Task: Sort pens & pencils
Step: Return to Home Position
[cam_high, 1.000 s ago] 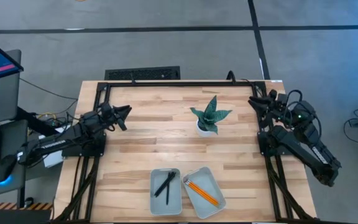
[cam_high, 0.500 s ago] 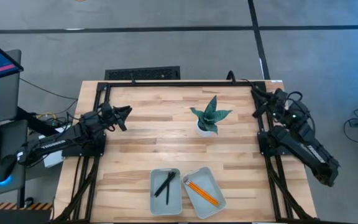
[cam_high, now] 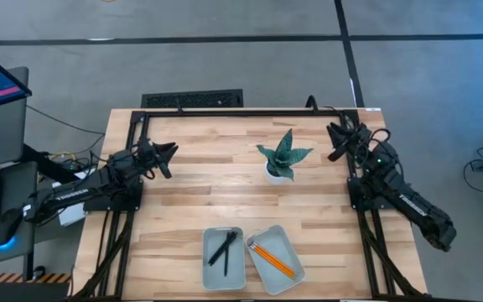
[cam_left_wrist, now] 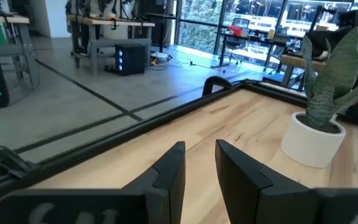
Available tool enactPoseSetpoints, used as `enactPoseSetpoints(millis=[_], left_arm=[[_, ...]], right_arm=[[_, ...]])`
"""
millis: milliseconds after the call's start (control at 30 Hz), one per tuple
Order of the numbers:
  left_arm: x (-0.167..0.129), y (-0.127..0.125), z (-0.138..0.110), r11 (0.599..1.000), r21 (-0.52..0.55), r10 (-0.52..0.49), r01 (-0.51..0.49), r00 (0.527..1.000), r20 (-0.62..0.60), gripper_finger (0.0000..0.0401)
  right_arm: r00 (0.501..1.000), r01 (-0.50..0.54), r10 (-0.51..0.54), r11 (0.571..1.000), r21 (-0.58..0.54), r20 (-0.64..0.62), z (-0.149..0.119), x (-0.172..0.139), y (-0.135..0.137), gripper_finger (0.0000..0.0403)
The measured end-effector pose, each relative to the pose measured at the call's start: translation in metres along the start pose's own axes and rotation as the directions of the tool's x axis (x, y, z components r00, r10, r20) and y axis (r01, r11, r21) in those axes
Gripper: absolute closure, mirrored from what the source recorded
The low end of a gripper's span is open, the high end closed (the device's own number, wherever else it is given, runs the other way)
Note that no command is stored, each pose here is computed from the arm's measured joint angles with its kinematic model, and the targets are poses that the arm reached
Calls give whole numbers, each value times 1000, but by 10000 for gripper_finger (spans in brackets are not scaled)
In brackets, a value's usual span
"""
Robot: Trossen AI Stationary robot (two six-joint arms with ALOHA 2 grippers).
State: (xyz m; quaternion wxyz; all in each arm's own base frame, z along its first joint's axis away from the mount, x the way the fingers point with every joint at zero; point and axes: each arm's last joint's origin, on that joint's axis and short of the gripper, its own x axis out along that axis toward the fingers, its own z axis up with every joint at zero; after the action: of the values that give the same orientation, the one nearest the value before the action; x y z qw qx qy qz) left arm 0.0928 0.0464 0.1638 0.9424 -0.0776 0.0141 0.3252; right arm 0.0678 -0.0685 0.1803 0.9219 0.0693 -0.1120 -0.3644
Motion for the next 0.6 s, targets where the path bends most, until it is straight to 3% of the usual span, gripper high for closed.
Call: enactPoseSetpoints(millis=[333,600], left_arm=[[0,0,0,1000,-24,-5,5,1000,-1,322],[0,-4,-1,989,58,-134,135,991,-9,322]], right_arm=[[1000,6,-6,1000,-7,-19,-2,0,0,280],[998,17,-17,1000,-7,-65,-6,0,-2,280]])
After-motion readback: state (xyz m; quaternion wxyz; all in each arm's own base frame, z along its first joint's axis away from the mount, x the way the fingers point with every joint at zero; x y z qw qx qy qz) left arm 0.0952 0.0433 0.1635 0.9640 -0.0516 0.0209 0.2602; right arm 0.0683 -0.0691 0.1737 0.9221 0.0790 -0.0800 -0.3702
